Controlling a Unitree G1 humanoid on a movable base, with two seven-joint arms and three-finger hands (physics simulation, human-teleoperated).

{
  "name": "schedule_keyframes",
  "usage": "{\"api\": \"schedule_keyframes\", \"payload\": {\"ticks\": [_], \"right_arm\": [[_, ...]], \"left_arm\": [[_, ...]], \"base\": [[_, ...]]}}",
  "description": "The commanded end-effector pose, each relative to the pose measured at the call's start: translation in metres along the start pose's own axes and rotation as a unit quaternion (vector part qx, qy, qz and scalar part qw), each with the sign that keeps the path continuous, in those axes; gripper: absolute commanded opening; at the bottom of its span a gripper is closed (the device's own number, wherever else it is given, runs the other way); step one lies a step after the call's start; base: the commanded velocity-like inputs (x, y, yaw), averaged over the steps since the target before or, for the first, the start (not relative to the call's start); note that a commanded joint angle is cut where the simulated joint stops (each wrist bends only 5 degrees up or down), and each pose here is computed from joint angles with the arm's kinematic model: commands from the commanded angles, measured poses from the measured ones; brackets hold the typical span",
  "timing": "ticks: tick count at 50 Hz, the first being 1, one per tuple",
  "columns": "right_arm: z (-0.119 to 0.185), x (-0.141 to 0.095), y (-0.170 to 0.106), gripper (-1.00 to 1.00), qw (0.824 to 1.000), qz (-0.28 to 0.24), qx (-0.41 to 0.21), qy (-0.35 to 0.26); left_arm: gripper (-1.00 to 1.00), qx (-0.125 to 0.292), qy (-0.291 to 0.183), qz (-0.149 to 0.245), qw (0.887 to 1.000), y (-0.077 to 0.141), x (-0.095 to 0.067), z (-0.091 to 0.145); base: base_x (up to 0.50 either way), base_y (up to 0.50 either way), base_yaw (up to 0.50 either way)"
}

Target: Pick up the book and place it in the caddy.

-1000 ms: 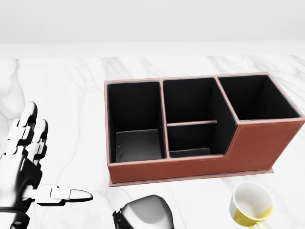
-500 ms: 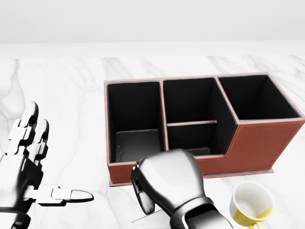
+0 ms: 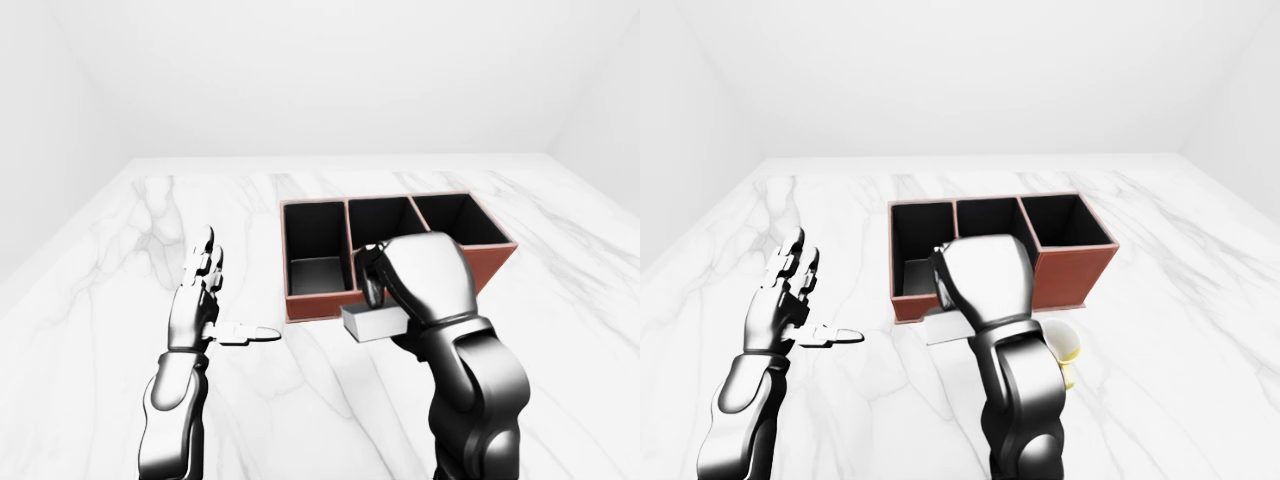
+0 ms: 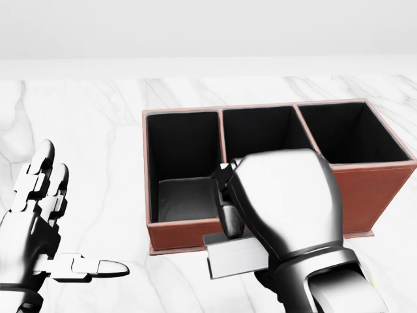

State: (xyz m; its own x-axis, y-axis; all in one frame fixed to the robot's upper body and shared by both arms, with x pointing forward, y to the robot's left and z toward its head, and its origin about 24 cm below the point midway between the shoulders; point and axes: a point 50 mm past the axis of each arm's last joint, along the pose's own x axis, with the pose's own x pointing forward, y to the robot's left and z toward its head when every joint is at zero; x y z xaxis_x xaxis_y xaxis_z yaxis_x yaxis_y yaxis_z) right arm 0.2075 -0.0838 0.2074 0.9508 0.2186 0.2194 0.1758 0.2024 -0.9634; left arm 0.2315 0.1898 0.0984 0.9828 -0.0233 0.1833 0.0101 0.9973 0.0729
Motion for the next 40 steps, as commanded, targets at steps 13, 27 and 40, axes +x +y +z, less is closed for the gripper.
{"api": "schedule_keyframes", "payload": {"ticks": [13,27,40], "right_arm": [[-0.029,0.037,-0.034,-1.0,0.997,-0.062,-0.038,0.027],[-0.038,0.052,-0.022,-1.0,0.998,-0.02,-0.047,0.025],[-0.045,0.072,-0.01,-1.0,0.998,0.023,-0.047,0.023]], "left_arm": [[1.0,0.001,-0.005,-0.002,1.0,0.0,0.0,0.003],[1.0,0.0,-0.001,-0.002,1.0,-0.001,0.0,0.0],[1.0,0.0,-0.002,-0.001,1.0,-0.001,0.0,0.001]], "base": [[0.0,0.0,0.0],[0.0,0.0,0.0],[0.0,0.0,0.0]]}}
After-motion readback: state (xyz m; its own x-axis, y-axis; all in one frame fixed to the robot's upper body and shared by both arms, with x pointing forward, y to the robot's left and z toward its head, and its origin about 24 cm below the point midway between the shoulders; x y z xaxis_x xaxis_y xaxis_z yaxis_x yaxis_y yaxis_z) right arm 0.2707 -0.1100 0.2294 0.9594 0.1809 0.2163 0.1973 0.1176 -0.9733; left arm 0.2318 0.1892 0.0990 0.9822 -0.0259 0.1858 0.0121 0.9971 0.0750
